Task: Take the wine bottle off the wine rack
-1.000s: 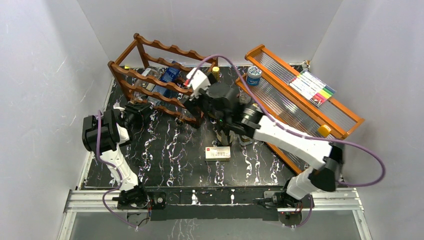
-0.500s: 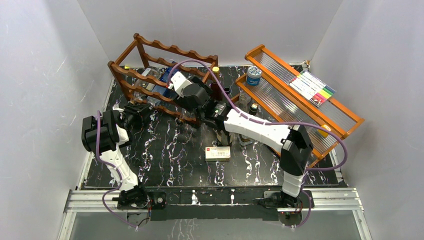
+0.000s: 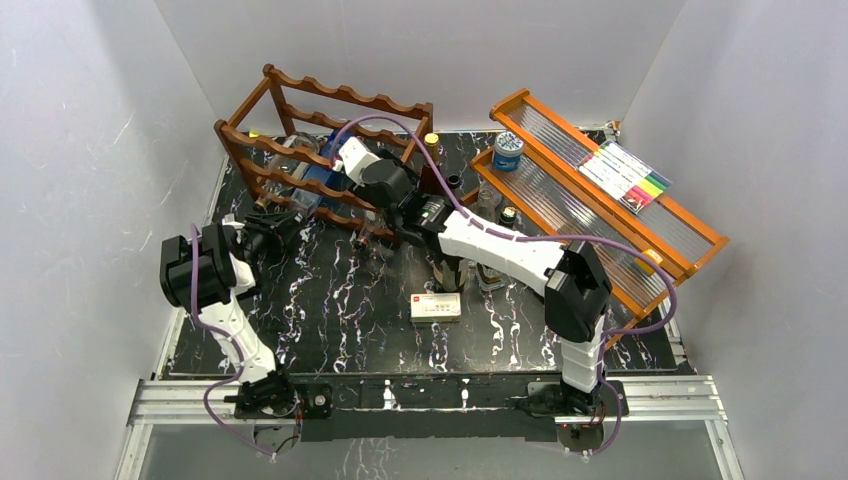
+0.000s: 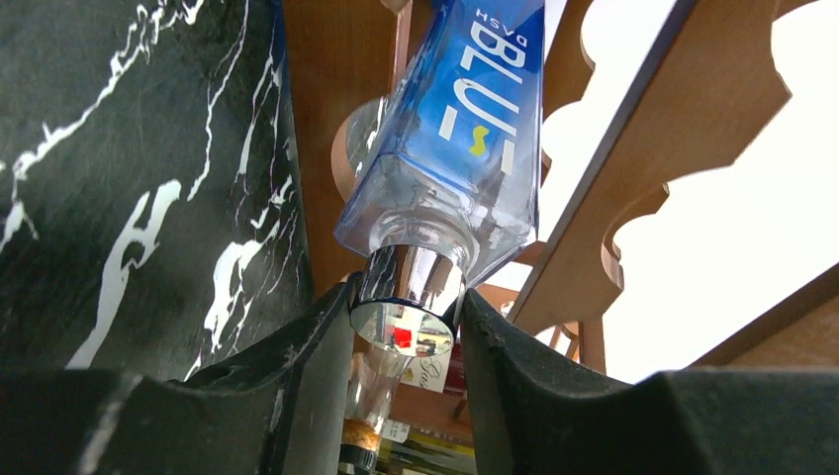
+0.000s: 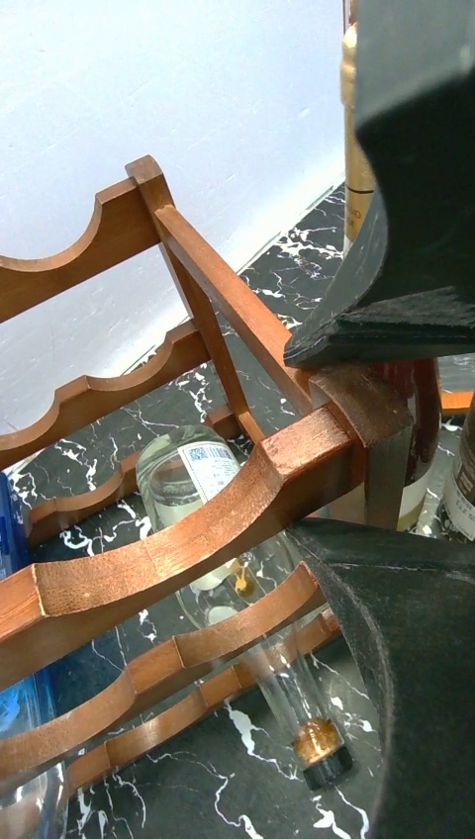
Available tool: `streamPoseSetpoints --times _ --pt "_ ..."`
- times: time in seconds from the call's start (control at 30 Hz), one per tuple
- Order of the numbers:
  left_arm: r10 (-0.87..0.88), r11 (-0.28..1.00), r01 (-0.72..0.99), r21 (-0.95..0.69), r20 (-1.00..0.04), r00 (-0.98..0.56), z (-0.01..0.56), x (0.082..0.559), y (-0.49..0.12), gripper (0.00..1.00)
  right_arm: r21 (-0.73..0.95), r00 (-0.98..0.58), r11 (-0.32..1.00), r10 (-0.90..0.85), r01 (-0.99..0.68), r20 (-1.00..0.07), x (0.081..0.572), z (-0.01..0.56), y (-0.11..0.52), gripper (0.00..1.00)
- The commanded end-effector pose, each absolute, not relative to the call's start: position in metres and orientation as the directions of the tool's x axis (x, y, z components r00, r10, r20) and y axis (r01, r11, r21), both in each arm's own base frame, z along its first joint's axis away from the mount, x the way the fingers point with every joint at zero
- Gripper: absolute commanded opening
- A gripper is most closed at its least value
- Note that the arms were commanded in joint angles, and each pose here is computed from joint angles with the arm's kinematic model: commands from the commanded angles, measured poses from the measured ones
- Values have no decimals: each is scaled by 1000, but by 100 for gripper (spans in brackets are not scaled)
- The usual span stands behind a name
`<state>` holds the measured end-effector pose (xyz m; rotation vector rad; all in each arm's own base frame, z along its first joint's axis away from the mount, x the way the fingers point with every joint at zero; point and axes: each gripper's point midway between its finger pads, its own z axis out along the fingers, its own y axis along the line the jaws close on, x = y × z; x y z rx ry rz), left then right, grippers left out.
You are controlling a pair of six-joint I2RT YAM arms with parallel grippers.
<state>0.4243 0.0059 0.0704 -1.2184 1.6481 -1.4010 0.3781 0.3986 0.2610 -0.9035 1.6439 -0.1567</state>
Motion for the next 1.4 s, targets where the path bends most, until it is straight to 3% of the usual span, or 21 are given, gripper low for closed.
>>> streamPoseSetpoints --times 0.0,0.53,0.83,0.97,1.23,1.37 --pt "-885 -9 -245 -970 121 -449 79 397 -14 0 -493 18 764 -536 -416 -844 402 279 407 45" --pt "-880 7 -208 -978 93 -466 113 341 -13 0 -461 6 771 -511 -439 -860 410 279 403 45" --pt "-887 256 -332 -908 -83 -455 125 306 -8 0 -467 5 769 -517 -437 -856 418 277 403 45" --pt "-883 279 -371 -885 -85 -462 127 290 -13 0 -472 4 767 -523 -435 -852 423 274 402 45" --pt "-874 451 -456 -767 -274 -403 143 265 8 0 -497 13 751 -547 -435 -837 432 273 396 45" --pt "-867 486 -509 -710 -317 -385 148 255 17 0 -507 9 745 -559 -433 -829 434 269 393 46"
